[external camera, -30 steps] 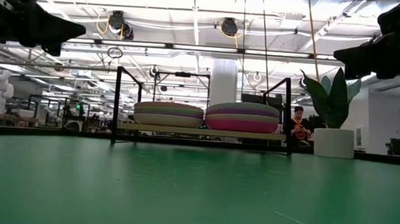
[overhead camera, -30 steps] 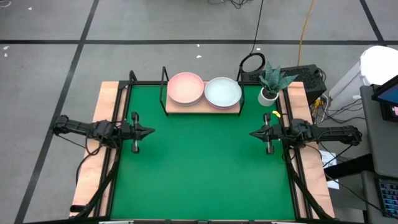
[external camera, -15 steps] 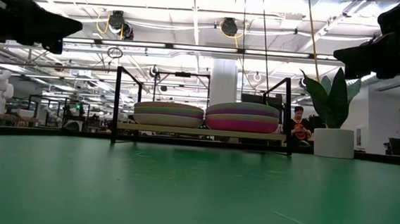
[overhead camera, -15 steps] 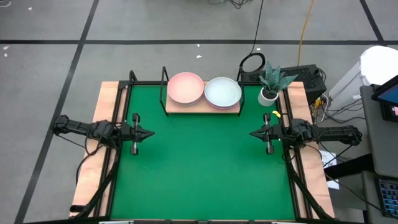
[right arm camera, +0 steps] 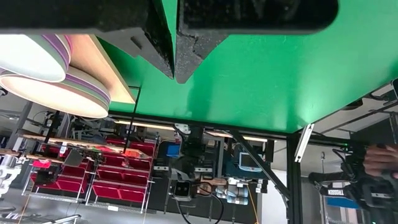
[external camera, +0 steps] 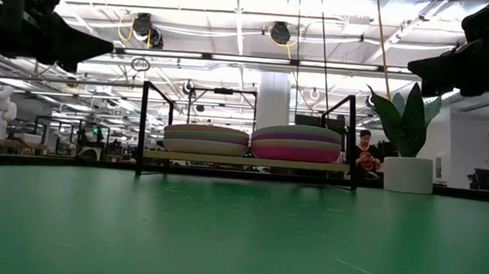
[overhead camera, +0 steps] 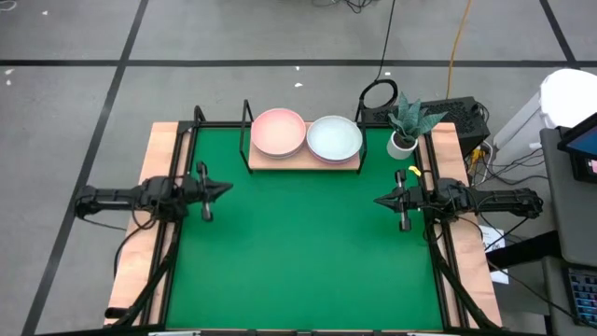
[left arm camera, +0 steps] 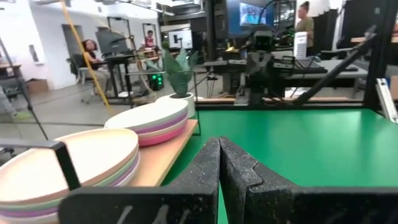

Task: Place and stack plates onto a shelf
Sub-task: Return to Home Position

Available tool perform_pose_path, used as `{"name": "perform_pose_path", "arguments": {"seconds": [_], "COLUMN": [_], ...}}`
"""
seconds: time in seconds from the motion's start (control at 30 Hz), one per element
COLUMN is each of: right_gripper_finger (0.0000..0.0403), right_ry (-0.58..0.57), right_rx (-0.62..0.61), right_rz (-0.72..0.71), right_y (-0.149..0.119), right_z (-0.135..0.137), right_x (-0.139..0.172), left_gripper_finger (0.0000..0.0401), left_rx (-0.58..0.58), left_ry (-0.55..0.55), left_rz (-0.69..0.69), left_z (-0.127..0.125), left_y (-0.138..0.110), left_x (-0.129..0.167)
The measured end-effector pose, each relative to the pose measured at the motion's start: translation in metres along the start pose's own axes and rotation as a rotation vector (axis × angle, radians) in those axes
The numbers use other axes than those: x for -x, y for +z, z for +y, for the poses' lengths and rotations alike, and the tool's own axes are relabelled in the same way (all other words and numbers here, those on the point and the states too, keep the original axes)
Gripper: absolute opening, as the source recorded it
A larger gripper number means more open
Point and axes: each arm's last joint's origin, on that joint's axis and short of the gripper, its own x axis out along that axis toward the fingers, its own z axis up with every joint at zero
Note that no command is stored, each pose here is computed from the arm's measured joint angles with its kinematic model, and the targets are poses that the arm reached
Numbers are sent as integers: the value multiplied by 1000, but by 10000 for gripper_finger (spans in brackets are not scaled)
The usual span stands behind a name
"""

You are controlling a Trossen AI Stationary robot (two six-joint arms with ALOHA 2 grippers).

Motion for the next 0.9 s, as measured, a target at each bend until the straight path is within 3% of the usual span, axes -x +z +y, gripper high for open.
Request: {"name": "perform_pose_path", "arguments": {"seconds": [0.23,0.47,0.9], "right_gripper_finger": [0,0,0], "right_ry": [0,0,0], "right_rx": [0,0,0], "right_rz": [2,2,2], "right_y": [0,0,0], "right_z": [0,0,0], "right_x": [0,0,0], "left_gripper_finger": [3,3,3], "left_rx": [13,22,20], "left_ry": [26,-51,-49], "left_rz": [13,21,8], "left_z": [5,3,3], "left_y": [-1,-2,-2], "left_x": [-1,-1,-1]}}
